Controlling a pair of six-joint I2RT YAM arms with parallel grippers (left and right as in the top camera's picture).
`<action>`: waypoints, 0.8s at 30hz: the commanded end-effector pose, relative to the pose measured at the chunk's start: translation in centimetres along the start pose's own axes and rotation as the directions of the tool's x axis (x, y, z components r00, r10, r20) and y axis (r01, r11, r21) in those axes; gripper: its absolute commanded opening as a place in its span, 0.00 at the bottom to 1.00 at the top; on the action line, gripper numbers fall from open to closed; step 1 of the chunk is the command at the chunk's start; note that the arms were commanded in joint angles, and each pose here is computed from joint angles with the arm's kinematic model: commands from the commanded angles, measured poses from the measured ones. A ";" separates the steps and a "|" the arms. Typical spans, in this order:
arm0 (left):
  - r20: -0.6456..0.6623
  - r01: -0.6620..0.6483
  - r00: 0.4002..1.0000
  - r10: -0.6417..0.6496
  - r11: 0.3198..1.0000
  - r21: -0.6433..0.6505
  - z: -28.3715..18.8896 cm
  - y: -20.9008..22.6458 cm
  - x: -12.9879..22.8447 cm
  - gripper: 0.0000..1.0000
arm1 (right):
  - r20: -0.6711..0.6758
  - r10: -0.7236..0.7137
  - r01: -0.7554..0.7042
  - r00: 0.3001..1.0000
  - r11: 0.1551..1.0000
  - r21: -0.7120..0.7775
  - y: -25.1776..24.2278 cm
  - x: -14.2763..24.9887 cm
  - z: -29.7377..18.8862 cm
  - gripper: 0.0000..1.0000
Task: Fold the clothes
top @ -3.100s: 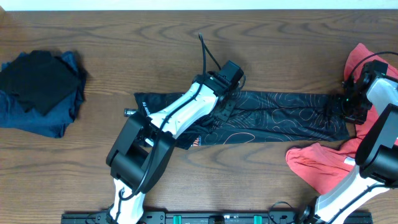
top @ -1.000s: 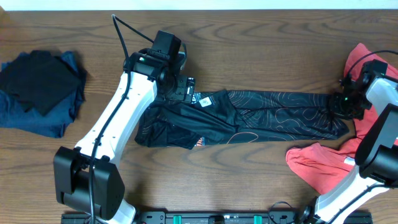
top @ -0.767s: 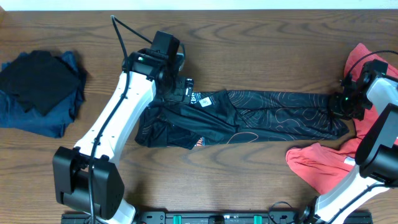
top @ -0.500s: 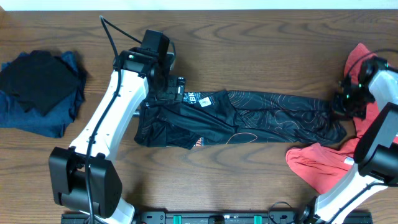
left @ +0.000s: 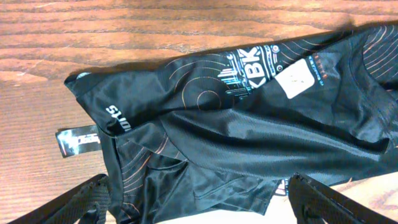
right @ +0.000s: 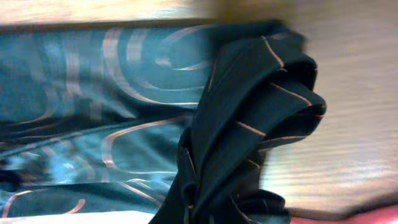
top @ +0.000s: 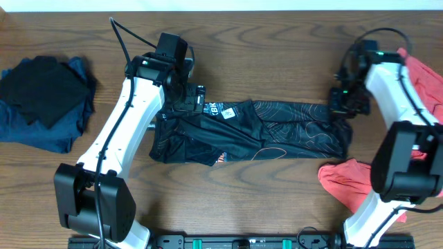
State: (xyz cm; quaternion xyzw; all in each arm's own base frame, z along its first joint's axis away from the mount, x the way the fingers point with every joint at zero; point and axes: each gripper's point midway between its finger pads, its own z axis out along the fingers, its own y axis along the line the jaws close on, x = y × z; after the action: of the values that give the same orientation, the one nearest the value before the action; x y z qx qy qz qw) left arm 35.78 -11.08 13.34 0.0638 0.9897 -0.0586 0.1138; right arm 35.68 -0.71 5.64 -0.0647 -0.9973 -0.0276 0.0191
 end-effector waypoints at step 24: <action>-0.011 0.010 1.000 -0.010 1.000 -0.015 0.0 0.4 0.3 0.92 | 0.073 -0.247 0.248 0.966 0.969 -0.008 14.8 1.1 2.5 0.15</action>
State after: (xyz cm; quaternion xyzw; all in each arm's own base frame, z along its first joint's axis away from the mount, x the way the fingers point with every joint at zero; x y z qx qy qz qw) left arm 35.68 -11.05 13.31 0.0638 0.9900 -0.0582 0.1116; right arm 36.51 13.25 4.15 0.0538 -0.9977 -0.0350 -0.0210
